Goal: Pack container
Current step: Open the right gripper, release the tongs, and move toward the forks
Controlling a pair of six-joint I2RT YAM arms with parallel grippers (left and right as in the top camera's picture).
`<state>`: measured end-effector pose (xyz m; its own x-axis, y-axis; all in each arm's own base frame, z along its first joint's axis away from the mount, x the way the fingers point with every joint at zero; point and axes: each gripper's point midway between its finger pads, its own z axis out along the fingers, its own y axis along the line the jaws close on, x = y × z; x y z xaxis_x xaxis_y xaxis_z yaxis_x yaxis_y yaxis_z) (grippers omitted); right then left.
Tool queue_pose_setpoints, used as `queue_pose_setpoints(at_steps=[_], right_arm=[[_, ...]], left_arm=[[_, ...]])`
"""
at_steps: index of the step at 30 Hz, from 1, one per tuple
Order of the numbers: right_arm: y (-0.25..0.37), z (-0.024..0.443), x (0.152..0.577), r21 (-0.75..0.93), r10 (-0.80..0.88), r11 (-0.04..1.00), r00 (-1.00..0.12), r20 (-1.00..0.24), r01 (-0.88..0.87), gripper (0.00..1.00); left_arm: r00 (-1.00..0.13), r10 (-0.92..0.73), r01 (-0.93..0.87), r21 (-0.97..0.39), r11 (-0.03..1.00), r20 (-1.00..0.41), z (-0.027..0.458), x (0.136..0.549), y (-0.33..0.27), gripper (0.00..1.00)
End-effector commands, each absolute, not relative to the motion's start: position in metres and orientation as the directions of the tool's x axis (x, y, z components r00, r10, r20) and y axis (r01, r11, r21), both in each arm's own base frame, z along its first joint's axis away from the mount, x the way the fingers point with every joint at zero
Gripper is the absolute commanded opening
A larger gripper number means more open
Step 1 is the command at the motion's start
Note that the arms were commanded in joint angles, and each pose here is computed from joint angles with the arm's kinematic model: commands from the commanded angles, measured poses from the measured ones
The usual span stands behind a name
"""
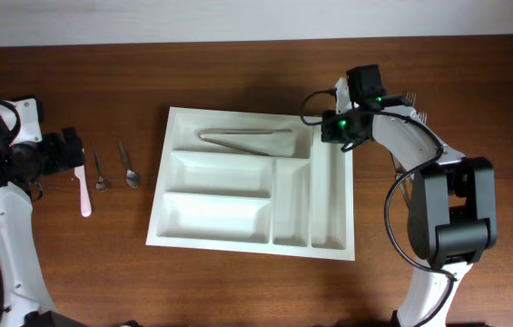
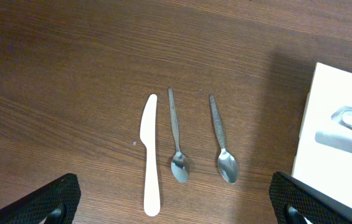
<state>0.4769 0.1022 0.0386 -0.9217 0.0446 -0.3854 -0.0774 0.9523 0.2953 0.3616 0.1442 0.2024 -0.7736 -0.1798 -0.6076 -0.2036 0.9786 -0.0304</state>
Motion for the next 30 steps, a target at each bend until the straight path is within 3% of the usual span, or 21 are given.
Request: queue_pose_setpoints(at_steps=[1,12,16,19,22,24,30], right_arm=[[0.103,0.023,0.480,0.298,0.054,0.952,-0.923,-0.380,-0.067,0.04],[0.106,0.006,0.492,0.306,0.055,0.949,-0.915,-0.400,-0.077,0.04],[0.114,0.040,0.492,0.391,0.064,0.915,-0.922,-0.381,-0.098,0.04],[0.117,0.081,0.496,0.436,0.073,0.892,-0.914,-0.398,-0.119,0.11],[0.116,0.125,0.497,0.431,0.066,0.891,-0.901,-0.429,-0.140,0.25],[0.110,0.157,0.496,0.386,0.028,0.906,-0.886,-0.462,-0.173,0.42],[0.035,0.200,0.480,0.044,0.005,0.999,-0.891,-0.453,-0.016,0.79]], left_arm=[[-0.762,-0.163,-0.196,-0.016,0.981,-0.627,0.212,0.363,0.146,0.99],[-0.762,-0.163,-0.196,-0.016,0.981,-0.627,0.212,0.363,0.146,0.99],[-0.762,-0.163,-0.196,-0.016,0.981,-0.627,0.212,0.363,0.146,0.99],[-0.762,-0.163,-0.196,-0.016,0.981,-0.627,0.212,0.363,0.146,0.99],[-0.762,-0.163,-0.196,-0.016,0.981,-0.627,0.212,0.363,0.146,0.99],[-0.762,-0.163,-0.196,-0.016,0.981,-0.627,0.212,0.363,0.146,0.99],[-0.762,-0.163,-0.196,-0.016,0.981,-0.627,0.212,0.363,0.146,0.99]])
